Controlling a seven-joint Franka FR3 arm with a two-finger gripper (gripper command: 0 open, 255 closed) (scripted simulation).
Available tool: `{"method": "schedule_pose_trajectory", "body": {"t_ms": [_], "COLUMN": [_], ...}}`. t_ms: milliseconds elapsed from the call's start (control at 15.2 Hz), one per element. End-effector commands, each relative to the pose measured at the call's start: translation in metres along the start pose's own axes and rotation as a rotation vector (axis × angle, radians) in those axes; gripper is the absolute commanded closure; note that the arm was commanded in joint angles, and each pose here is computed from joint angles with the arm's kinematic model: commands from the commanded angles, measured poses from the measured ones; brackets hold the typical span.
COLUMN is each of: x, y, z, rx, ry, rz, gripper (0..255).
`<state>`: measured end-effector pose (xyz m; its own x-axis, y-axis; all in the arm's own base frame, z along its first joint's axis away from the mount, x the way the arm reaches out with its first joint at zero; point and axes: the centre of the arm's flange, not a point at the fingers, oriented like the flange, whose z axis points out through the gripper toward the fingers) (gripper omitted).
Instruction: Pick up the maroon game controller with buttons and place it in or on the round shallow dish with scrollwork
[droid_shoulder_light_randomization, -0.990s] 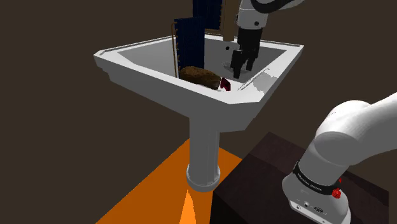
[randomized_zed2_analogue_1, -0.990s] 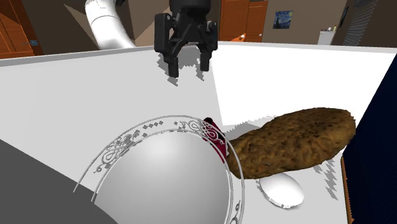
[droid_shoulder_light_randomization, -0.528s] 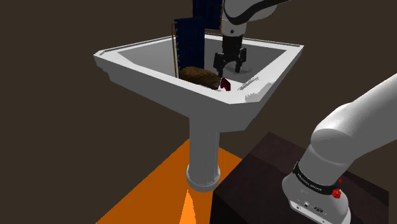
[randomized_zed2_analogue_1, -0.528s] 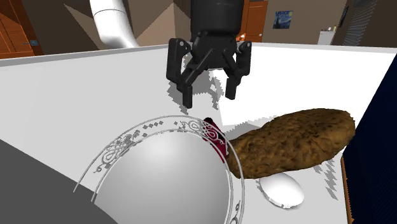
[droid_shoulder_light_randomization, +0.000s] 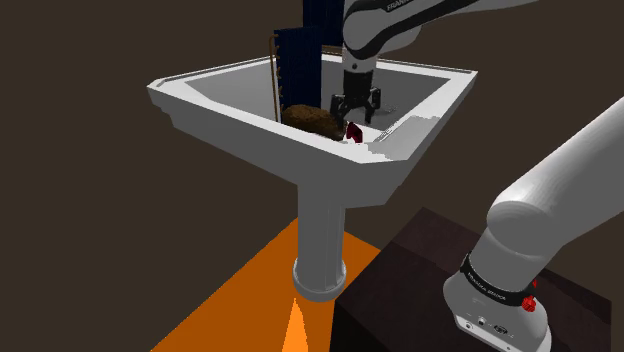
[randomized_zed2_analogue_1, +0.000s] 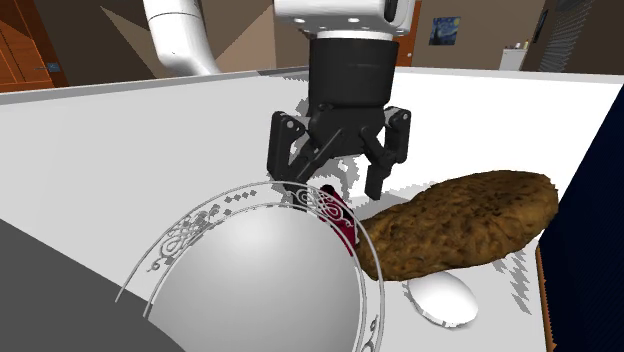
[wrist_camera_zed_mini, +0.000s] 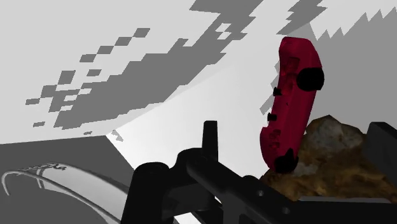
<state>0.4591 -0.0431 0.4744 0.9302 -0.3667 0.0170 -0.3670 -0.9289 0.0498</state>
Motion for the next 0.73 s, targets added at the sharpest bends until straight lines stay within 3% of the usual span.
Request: {"method": "schedule_pose_trajectory", "body": {"t_ms": [0,528,594,660], "x": [0.0002,0.0002,0.0001,0.0002], "y": [-0.0006,-0.0006,-0.0006,-0.0006], "z": [0.013,0.013,0.0131,0.013], "rx": [0.0,0.0,0.0,0.0], "ry": [0.0,0.0,0.0,0.0], "rz": [0.001,0.001,0.001,0.001], "gripper": [0,0,255,255]}}
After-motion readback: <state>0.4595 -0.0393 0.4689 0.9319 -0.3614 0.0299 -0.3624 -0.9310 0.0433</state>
